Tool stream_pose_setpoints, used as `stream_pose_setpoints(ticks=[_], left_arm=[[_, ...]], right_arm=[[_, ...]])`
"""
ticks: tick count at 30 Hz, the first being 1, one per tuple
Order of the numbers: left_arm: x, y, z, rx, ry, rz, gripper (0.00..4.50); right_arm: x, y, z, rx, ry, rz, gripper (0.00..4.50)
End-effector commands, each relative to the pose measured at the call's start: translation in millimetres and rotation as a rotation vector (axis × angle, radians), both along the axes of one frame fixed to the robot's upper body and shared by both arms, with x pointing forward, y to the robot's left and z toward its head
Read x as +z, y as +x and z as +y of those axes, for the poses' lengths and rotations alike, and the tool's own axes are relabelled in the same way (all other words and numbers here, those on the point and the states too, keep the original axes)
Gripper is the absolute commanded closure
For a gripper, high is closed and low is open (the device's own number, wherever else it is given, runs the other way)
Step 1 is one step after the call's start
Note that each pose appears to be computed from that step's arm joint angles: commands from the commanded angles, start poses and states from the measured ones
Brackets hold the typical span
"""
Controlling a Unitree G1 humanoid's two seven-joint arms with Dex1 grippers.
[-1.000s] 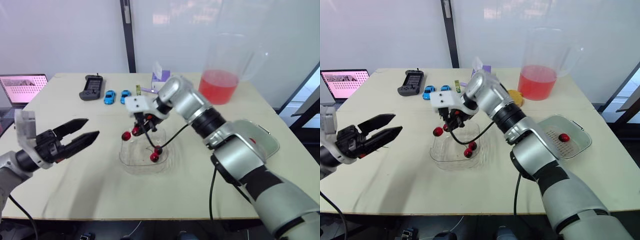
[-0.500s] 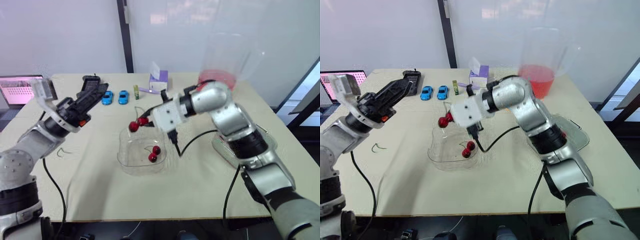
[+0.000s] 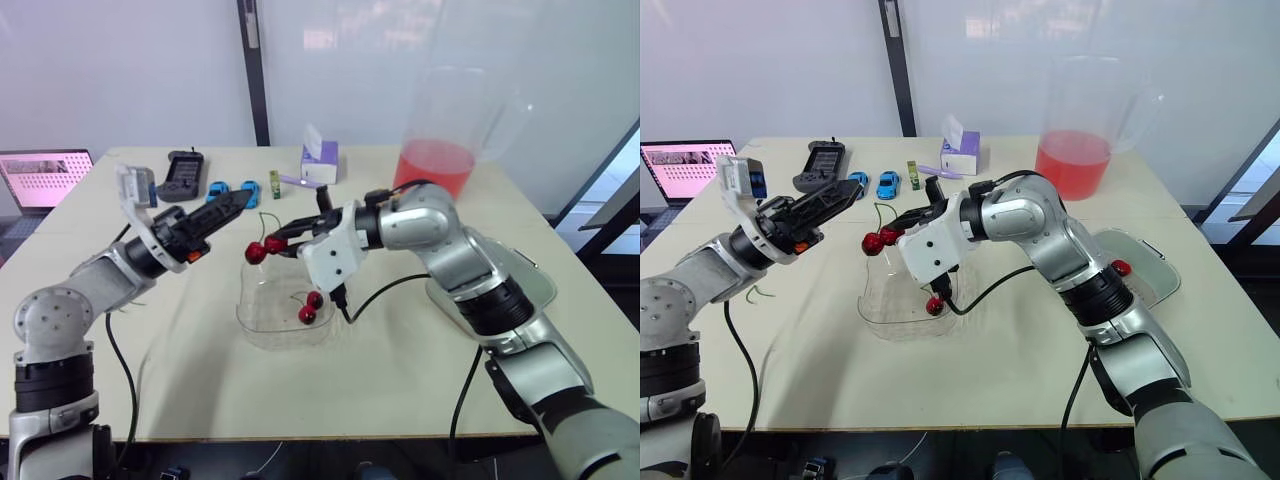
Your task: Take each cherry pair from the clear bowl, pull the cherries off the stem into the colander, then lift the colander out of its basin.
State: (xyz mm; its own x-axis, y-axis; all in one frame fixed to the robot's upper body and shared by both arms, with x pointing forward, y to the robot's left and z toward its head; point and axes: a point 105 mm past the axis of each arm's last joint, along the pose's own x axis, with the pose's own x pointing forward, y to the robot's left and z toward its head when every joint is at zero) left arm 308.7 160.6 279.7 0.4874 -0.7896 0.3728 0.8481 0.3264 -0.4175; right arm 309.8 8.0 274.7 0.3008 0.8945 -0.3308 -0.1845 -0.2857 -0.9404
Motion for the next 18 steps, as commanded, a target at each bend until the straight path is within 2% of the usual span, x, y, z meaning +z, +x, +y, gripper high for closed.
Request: stream_pose_setpoints(ticks=[1, 18], left_arm=[[-2, -1, -5, -0.017, 0.017, -0.01, 0.0], [-13, 14, -16, -0.021, 0.015, 0.026, 0.0]], right_arm=[[20, -11, 6, 0.041, 0.047, -0.035, 3.94], [22, -16, 10, 0.066, 0.042, -0.031, 3.94]])
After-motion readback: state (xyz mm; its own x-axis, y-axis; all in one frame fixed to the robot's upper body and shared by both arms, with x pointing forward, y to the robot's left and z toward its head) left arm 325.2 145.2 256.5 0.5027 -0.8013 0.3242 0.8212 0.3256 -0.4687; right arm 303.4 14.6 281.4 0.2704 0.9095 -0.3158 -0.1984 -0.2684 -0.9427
